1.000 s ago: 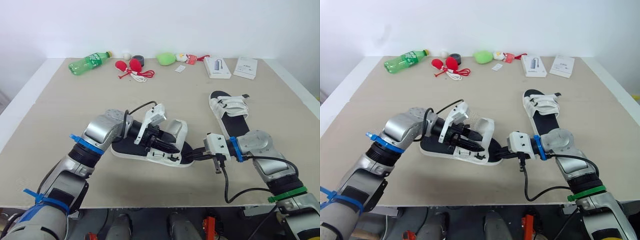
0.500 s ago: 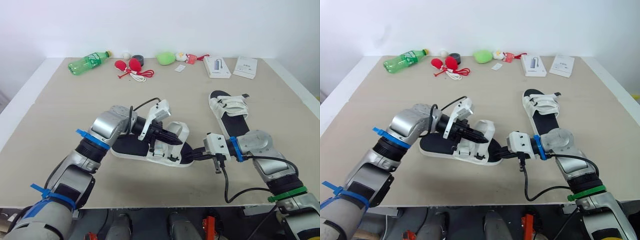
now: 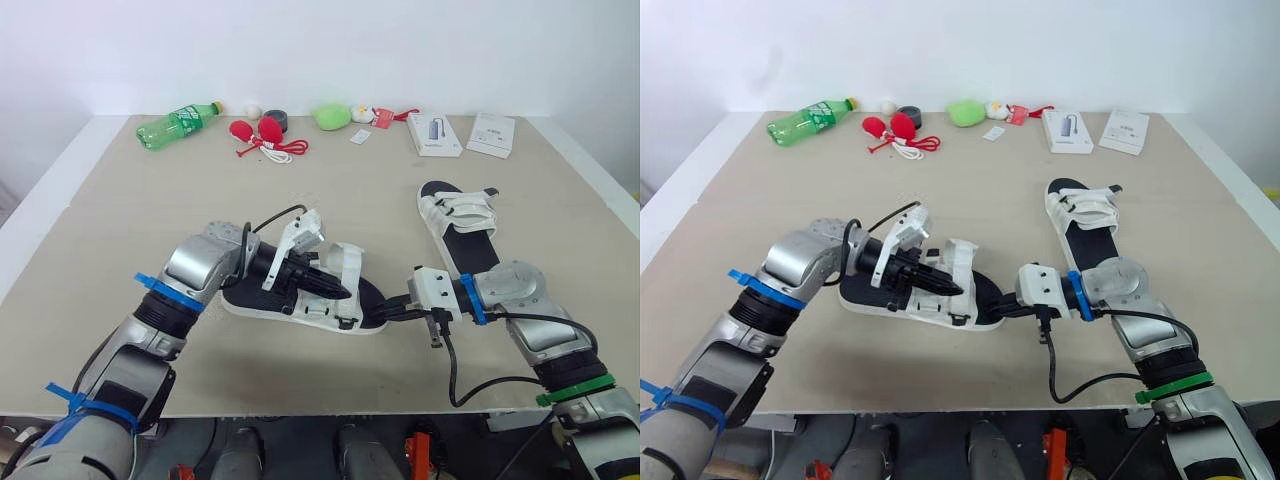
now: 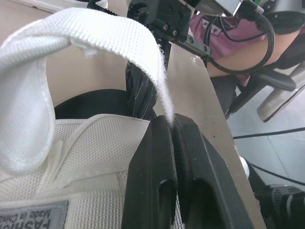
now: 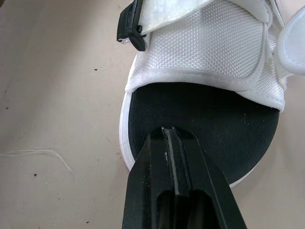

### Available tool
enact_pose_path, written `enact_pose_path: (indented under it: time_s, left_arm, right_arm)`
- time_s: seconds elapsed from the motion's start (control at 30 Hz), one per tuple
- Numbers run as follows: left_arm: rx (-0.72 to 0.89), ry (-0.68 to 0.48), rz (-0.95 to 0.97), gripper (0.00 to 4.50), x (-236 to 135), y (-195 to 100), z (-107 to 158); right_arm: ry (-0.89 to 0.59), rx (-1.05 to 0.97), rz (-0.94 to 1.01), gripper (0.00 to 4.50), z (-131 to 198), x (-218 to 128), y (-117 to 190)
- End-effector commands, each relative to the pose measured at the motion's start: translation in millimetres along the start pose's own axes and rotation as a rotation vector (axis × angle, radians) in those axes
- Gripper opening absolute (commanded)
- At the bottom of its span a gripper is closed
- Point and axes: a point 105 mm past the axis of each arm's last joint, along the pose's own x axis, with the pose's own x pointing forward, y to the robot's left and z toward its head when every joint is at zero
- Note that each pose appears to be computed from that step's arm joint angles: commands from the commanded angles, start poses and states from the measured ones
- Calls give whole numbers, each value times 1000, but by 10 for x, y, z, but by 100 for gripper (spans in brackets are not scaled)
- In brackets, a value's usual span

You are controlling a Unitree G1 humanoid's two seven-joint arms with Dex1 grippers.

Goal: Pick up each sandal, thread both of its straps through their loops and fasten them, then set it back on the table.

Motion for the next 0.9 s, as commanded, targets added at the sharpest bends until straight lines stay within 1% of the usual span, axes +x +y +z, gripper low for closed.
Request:
enact_pose_path:
  time_s: [0.03,0.33,0.43,0.63,0.9]
  left_arm:
    - [34,-3,-26,13,22,-82,35]
    - [54,86,-86,13,35,-198,-145]
    - [50,107,-72,13,38,-167,-190]
    - [114,124,29,13,62,28,-217]
    - [154,135,30,13,106,54,-215]
  right_arm:
    - [85,49,39,0,-202,20,105]
    - [91,47,37,0,-212,-2,99]
    - [92,47,36,0,-213,-7,97]
    - [95,48,33,0,-220,-11,88]
    - [96,48,35,0,-226,-2,88]
